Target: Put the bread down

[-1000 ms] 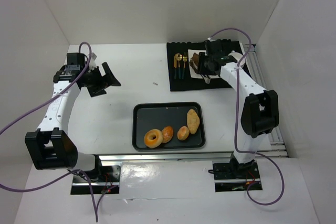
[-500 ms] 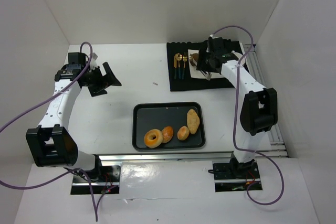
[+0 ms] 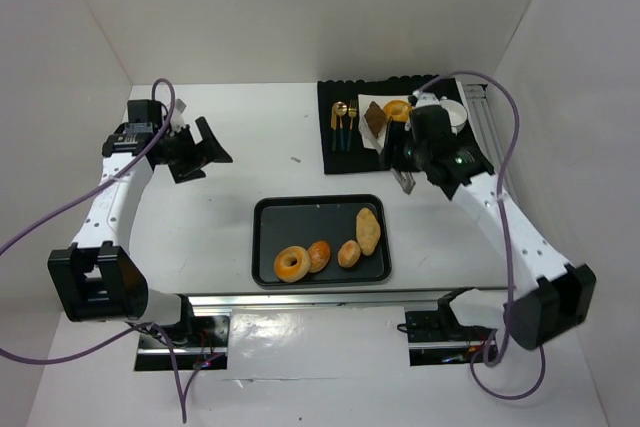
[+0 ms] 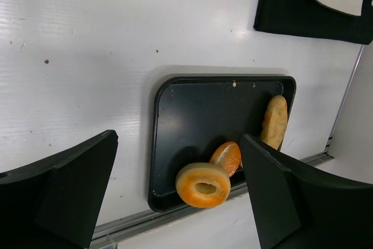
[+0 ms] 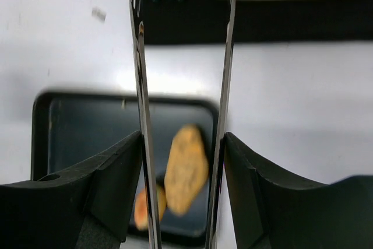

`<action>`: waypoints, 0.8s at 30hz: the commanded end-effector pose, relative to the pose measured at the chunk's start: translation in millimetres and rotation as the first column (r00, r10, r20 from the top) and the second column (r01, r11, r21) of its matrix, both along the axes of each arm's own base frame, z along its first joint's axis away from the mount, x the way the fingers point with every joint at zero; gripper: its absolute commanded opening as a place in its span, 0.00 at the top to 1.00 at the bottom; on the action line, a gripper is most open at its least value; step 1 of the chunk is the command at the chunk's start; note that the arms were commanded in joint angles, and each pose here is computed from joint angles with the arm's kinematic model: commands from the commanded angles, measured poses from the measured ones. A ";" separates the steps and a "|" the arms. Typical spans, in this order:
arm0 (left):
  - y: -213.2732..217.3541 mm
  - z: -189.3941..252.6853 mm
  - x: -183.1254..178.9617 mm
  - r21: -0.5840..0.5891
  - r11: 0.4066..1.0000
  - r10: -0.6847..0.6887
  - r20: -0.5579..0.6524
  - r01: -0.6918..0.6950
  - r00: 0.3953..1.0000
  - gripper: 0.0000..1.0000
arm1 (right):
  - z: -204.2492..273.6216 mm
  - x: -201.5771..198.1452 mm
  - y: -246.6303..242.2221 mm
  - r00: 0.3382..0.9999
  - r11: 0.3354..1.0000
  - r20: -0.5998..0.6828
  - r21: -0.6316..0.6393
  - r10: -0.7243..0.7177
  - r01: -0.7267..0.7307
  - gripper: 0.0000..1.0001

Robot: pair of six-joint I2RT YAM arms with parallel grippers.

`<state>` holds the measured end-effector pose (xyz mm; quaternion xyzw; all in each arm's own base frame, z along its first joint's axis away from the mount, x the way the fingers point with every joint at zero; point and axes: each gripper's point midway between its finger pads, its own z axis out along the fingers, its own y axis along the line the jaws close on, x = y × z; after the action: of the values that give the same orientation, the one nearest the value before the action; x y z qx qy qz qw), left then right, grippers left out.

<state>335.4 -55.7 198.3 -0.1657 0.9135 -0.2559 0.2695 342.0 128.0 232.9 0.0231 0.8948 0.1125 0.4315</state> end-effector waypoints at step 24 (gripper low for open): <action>-7.5 14.5 3.2 -0.045 0.999 -0.024 0.082 0.028 0.996 0.00 | -79.2 -205.6 18.4 0.845 0.987 -0.510 0.096 0.160 -0.129 0.37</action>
<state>332.9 -61.3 206.1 -0.1524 0.9045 -0.2736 0.2894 142.7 139.2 158.1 0.0091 0.9716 0.1513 0.1814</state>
